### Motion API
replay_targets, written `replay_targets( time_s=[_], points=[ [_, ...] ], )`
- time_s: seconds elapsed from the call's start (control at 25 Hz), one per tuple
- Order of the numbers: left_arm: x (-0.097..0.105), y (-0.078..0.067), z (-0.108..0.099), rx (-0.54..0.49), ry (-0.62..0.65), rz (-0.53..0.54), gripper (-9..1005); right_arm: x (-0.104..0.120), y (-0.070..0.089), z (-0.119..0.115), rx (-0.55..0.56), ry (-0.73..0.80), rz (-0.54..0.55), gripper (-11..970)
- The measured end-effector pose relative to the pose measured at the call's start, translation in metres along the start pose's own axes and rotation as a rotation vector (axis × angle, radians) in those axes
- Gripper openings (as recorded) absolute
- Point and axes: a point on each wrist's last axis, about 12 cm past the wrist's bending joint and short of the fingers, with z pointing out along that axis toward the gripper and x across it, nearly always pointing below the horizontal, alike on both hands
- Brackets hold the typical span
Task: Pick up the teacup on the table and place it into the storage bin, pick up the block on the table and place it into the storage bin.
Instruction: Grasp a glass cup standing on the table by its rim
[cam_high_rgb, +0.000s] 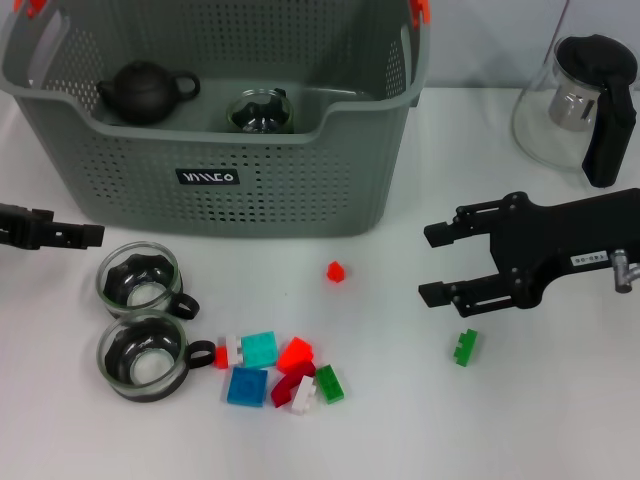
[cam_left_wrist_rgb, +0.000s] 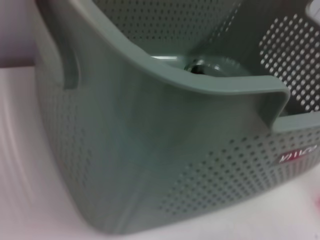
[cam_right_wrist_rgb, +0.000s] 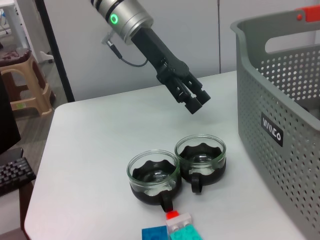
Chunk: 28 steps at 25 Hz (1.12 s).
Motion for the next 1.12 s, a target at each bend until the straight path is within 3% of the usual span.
replay_targets(
  time_s=[0.2,0.52,1.12],
  points=[
    [-0.012,-0.013,0.003,0.009,0.107,0.034,895,-0.002,-0.001,-0.002,-0.007,0.004,-0.008,763],
    [-0.032,-0.03,0.023,-0.038,0.239,0.004,890,-0.005,0.001,0.0,-0.035,0.012,-0.017,756],
    [-0.034,-0.033,0.036,-0.157,0.3,-0.074,882,-0.003,0.001,0.0,-0.03,0.015,-0.014,757]
  ],
)
